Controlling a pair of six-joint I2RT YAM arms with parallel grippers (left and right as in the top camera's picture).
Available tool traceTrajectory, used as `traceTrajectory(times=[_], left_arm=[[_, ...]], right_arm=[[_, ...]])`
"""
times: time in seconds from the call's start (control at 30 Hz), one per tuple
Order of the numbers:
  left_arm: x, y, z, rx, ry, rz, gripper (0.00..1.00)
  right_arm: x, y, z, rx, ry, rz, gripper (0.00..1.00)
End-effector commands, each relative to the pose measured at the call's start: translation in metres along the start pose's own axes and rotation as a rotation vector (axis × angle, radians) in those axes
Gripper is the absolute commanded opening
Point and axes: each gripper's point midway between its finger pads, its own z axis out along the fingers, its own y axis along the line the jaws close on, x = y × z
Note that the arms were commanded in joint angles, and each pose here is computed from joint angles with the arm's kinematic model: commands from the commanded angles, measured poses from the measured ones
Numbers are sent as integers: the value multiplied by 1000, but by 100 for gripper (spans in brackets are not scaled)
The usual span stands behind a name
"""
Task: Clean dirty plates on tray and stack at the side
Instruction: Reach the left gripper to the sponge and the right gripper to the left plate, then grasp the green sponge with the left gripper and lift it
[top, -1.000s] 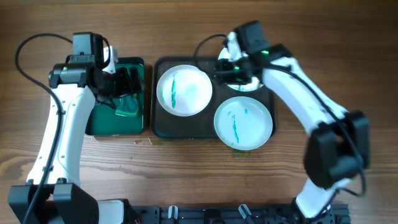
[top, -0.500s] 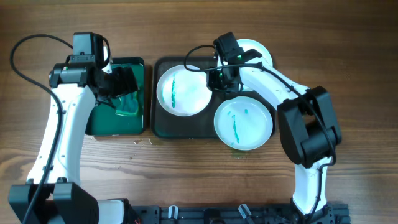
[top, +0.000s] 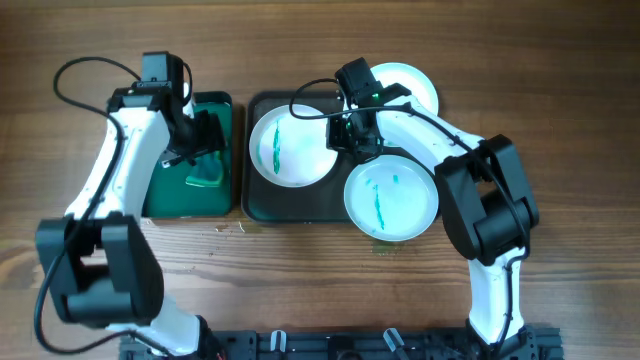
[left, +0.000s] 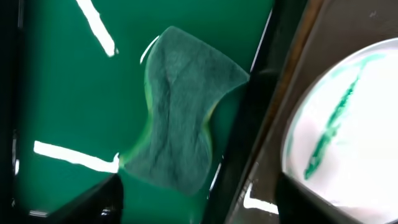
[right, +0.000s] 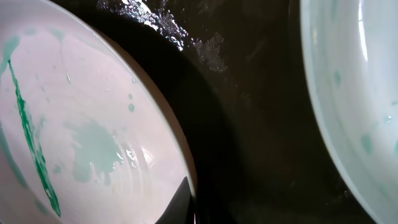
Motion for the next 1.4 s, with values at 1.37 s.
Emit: traceTrajectory(times=[1.37], left_arm=[[1, 20, 78, -91, 135, 325, 28]], right_arm=[[1, -7, 15, 31, 12, -24, 4]])
